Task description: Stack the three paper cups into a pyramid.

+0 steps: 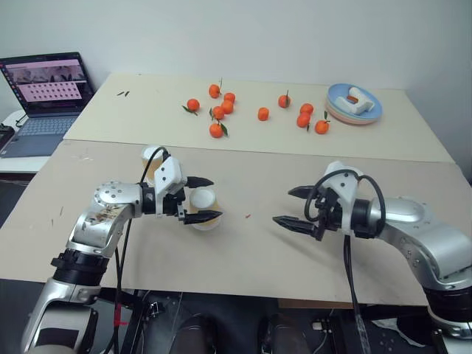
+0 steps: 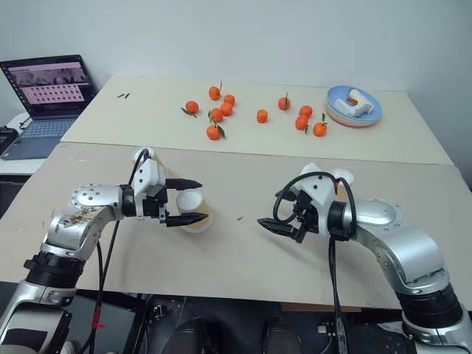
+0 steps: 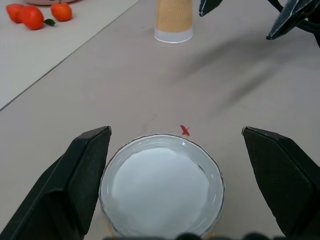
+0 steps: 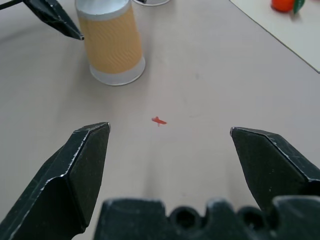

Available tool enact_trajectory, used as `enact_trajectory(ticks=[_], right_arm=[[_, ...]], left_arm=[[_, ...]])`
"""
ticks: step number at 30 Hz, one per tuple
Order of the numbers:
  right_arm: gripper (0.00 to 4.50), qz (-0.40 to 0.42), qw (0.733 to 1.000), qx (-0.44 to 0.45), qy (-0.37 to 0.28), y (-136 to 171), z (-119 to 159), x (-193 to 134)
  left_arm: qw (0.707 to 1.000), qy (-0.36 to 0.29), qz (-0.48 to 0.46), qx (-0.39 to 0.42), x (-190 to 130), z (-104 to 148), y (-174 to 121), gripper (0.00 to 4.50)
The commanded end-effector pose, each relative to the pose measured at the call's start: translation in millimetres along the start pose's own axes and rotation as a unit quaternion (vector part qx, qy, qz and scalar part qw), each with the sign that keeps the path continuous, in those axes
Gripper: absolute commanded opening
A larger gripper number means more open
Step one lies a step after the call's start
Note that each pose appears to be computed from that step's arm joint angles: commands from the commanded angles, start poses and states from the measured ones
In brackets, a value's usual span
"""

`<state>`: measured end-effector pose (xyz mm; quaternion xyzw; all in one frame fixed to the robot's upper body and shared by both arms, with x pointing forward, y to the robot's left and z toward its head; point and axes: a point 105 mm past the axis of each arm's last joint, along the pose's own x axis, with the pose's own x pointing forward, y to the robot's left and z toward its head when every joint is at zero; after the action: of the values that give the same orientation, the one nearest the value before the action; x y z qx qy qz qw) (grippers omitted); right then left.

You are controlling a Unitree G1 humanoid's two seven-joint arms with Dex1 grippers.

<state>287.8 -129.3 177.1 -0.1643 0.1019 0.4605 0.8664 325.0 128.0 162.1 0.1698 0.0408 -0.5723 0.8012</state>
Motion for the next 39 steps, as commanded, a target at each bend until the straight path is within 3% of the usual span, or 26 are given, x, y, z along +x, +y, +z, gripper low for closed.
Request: enact_trajectory(ticks=[1,15,18,21,22,27,33,39], right_arm=[[4.5,-0.032,0.999,-0.015,-0.012,-7.5,9.9,-15.2],[4.5,-0.06,0.998,-0.009,-0.013,-19.0,7.8,-26.1],[4.5,-0.06,0.998,-0.01,-0.013,-19.5,9.0,-26.5],[4.5,-0.062,0.998,-0.011,-0.01,-20.5,7.9,-26.6],[4.5,-0.064,0.998,-0.011,-0.008,-21.1,7.1,-26.5],[4.5,-0.072,0.997,-0.011,-0.009,-23.9,7.1,-27.7],[4.5,-0.13,0.991,-0.016,-0.009,-45.6,10.3,-43.5],[4.5,-0.156,0.988,-0.019,-0.006,-49.9,11.0,-56.2]], left_arm=[[1.0,-0.002,0.0,0.016,-2.2,4.6,3.5,4.48],[0.999,0.03,0.017,0.007,-10.9,-9.6,9.3,4.48],[0.999,0.029,0.016,0.009,-11.3,-9.7,8.8,3.77],[0.999,0.027,0.015,0.01,-11.9,-8.0,8.7,2.7],[0.999,0.027,0.016,0.012,-11.8,-7.1,8.9,2.6],[1.0,0.015,0.003,0.027,-4.3,2.3,7.5,2.58],[0.996,-0.031,-0.059,0.051,33.3,32.3,-3.0,2.58],[0.993,-0.038,-0.095,0.06,74.7,30.8,-9.6,2.58]])
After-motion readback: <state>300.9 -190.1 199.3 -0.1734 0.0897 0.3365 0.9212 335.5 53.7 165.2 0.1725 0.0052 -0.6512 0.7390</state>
